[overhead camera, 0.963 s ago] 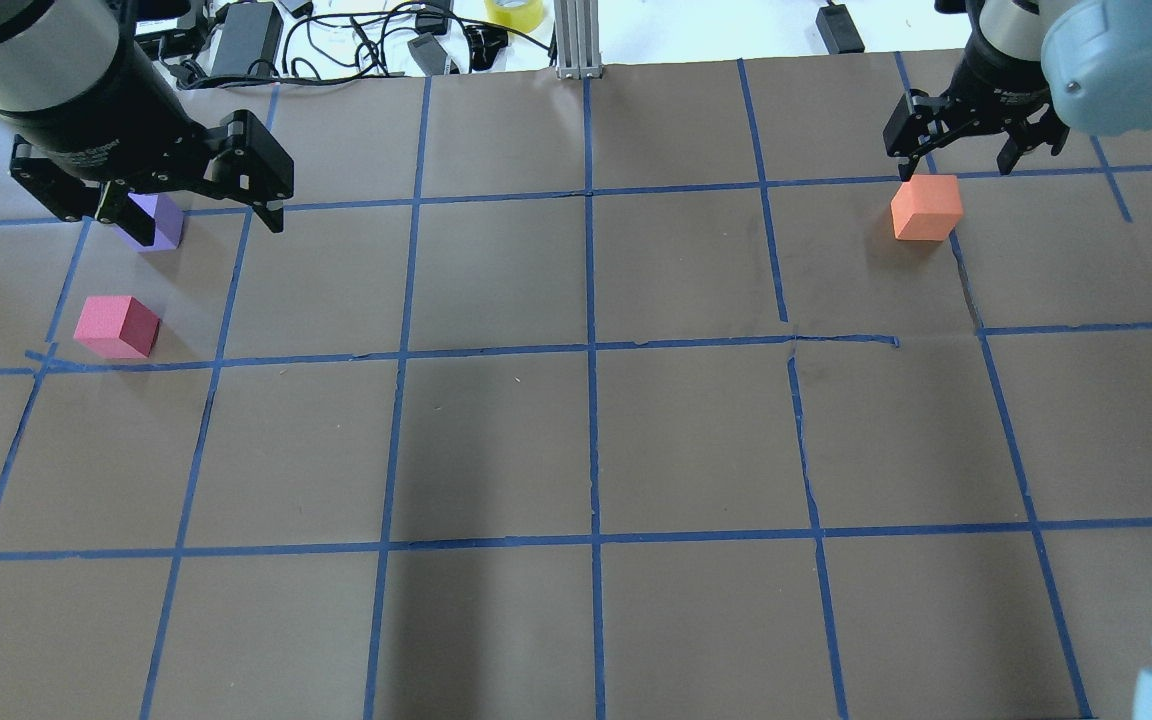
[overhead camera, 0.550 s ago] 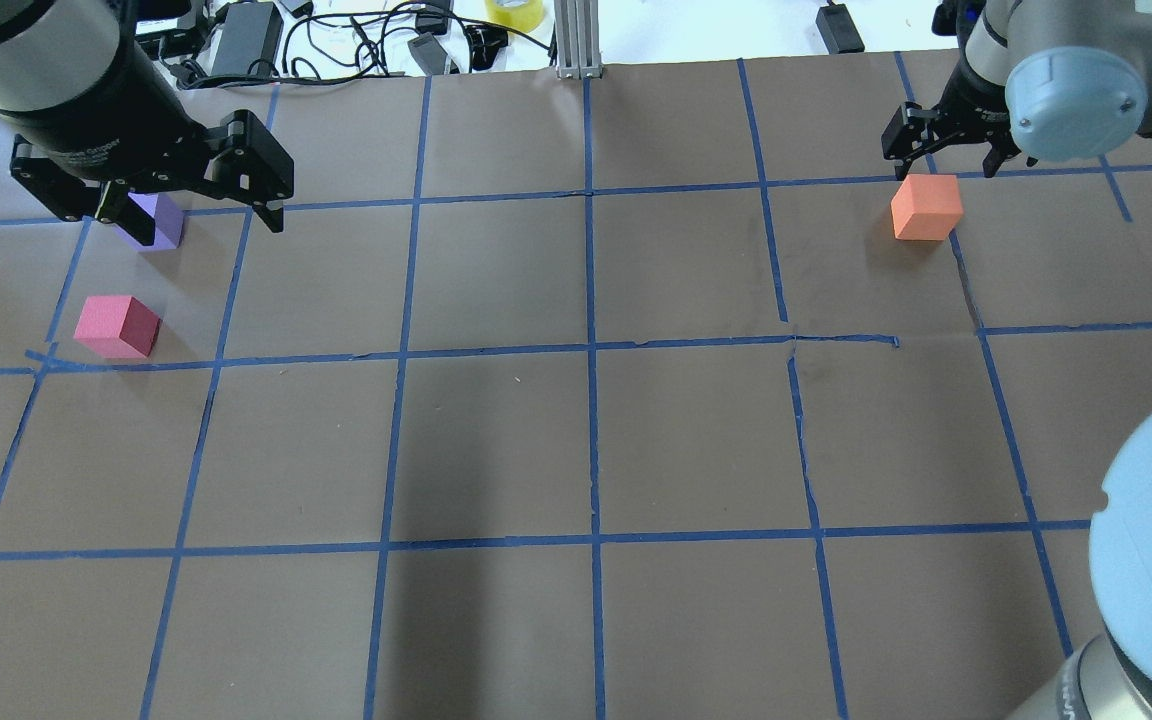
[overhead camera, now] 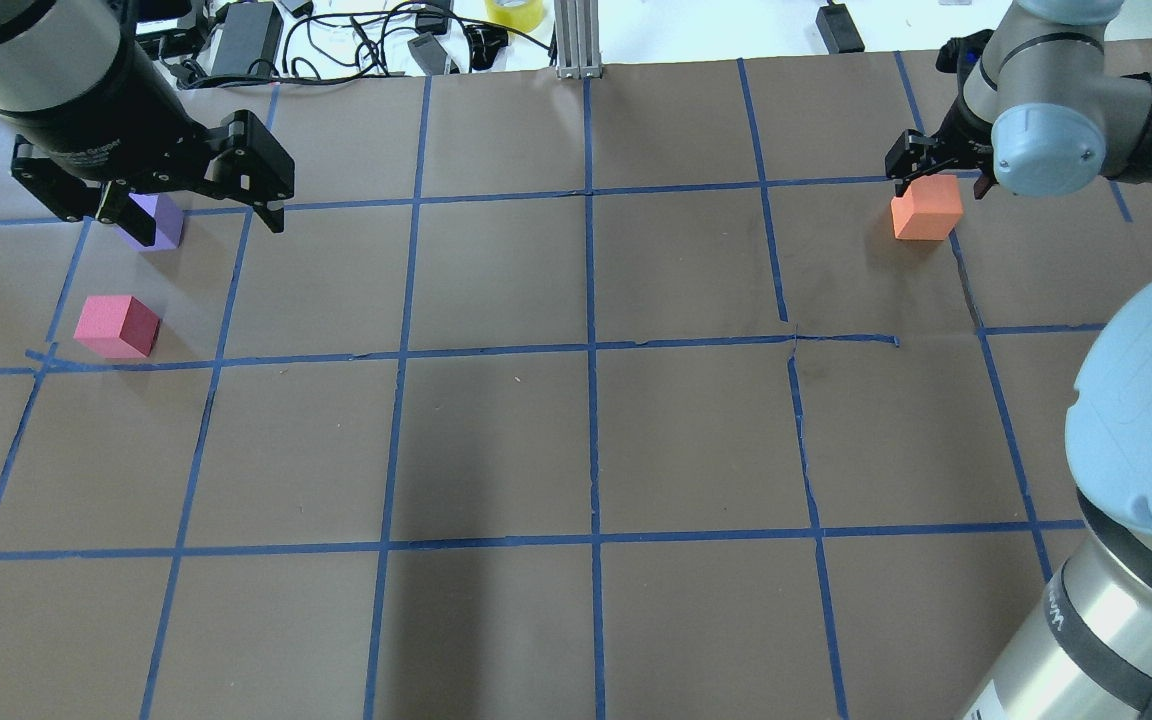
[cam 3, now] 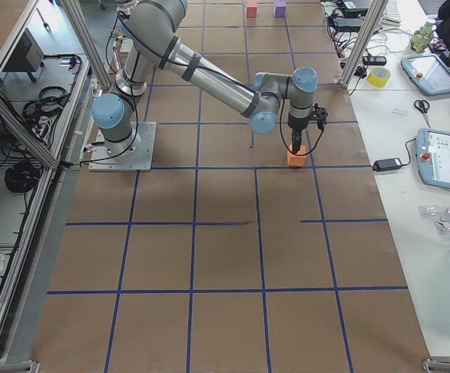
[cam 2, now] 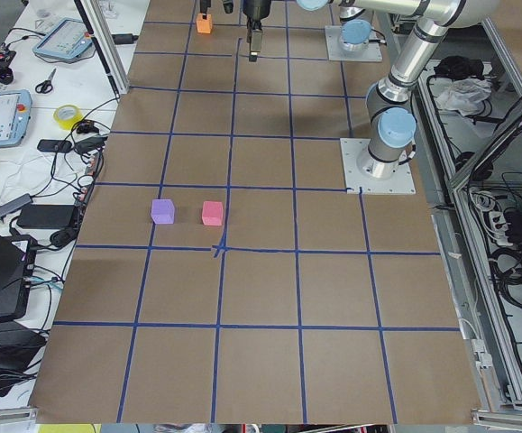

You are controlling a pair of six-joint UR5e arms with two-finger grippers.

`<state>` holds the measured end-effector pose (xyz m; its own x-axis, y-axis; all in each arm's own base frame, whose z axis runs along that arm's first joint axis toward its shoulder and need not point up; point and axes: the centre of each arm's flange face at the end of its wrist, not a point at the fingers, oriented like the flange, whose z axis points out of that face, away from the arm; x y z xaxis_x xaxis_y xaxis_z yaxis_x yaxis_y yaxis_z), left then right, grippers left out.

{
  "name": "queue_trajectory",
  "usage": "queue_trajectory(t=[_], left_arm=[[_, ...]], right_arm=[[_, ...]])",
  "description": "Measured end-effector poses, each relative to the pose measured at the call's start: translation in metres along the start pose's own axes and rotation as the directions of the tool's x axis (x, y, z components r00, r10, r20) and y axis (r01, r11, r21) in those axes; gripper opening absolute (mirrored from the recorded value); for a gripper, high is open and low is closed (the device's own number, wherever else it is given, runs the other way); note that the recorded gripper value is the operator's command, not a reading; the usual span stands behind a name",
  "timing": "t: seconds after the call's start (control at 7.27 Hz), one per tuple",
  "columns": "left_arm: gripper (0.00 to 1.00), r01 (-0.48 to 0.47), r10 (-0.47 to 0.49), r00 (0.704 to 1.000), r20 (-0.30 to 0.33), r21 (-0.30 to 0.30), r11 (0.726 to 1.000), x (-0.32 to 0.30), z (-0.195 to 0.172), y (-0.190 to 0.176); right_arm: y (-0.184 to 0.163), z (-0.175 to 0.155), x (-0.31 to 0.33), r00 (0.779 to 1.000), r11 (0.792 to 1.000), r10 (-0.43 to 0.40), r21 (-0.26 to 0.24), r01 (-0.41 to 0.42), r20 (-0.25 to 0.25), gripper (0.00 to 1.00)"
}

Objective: Arrange blocks in a line
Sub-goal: 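Lower the right gripper over the orange cube and close on it, then carry the orange cube with the right gripper toward the table center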

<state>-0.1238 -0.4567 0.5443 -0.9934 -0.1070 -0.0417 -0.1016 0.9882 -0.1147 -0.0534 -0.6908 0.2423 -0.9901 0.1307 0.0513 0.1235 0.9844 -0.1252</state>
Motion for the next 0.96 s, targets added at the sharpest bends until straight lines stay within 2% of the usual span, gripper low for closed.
queue_trajectory(t=[0.41,0.69,0.83,0.96], left_arm=[[1.00,0.000,0.000,1.000,0.001,-0.001,1.000,0.000,0.000,0.000],[1.00,0.000,0.000,1.000,0.001,-0.001,1.000,0.000,0.001,-0.001],[1.00,0.000,0.000,1.000,0.000,-0.001,1.000,0.000,0.001,-0.001],[1.00,0.000,0.000,1.000,0.000,-0.001,1.000,0.000,0.001,0.000]], right_arm=[[-0.005,0.027,0.003,1.000,1.000,0.009,-0.012,-0.009,0.018,1.00],[-0.008,0.047,0.003,1.000,1.000,0.003,-0.006,-0.003,0.018,0.20],[-0.010,0.050,0.003,1.000,1.000,0.002,0.012,-0.002,0.015,0.00],[-0.011,0.050,0.003,1.000,1.000,0.005,0.023,-0.005,0.015,0.00]])
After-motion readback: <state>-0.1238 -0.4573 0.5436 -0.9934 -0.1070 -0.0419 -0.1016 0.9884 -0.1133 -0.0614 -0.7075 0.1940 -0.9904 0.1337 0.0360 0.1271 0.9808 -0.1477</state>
